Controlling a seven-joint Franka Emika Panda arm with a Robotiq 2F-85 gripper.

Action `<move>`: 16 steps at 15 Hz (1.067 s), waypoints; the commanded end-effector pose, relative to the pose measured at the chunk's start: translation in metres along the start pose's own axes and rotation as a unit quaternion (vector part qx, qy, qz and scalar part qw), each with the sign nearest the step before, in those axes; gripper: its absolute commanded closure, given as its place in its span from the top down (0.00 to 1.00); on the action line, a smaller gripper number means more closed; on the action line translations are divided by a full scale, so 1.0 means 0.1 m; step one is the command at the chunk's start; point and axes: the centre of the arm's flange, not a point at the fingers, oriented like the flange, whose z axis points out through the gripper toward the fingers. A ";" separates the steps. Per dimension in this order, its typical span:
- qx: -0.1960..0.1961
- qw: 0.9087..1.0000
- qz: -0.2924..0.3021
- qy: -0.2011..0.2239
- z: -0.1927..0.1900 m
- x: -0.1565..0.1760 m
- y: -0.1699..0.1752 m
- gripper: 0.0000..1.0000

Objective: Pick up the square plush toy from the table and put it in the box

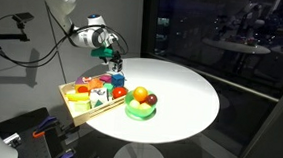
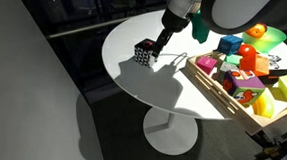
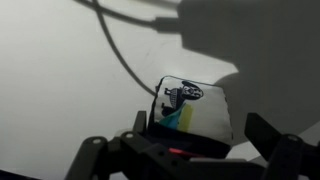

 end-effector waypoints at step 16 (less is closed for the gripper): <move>-0.017 1.000 0.004 -0.003 0.09 0.06 0.03 0.00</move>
